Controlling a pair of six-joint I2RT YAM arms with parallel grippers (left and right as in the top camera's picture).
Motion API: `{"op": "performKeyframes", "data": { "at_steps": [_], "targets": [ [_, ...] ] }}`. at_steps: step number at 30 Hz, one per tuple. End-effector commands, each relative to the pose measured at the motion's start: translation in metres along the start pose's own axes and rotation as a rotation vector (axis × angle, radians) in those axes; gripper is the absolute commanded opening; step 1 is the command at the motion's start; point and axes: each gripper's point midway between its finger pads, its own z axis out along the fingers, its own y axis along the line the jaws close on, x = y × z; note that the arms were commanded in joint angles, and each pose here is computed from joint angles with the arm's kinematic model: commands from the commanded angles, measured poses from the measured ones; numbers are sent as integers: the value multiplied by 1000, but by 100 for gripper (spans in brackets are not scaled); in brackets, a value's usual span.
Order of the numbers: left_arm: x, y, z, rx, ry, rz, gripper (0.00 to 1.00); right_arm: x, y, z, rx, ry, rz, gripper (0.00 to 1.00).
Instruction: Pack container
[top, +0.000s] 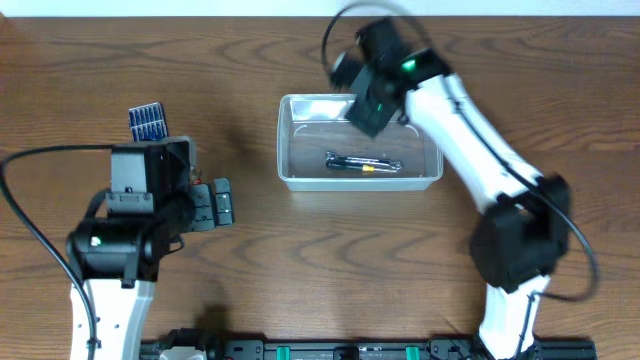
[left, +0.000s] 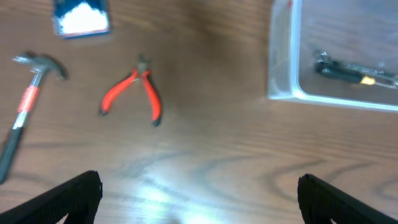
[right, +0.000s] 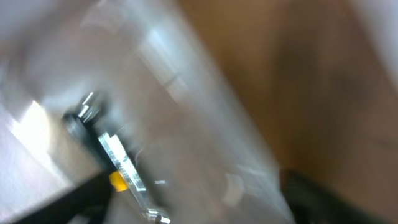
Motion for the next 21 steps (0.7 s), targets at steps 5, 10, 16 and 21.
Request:
{"op": "performKeyframes", "data": {
  "at_steps": [5,10,16,21],
  "targets": [
    [-23,29,6,-144,159,-42,98,54,-132,-161,275,-211,797,99],
    [-23,38,61,-163,298,-58,98,153,-155,-170,274,-25,1037,99],
    [-8,45,120,-174,403,-61,98,216,-159,-150,227,112,1176,99],
    [16,52,153,-178,465,-71,98,242,-144,-115,186,202,1183,99]
  ]
}}
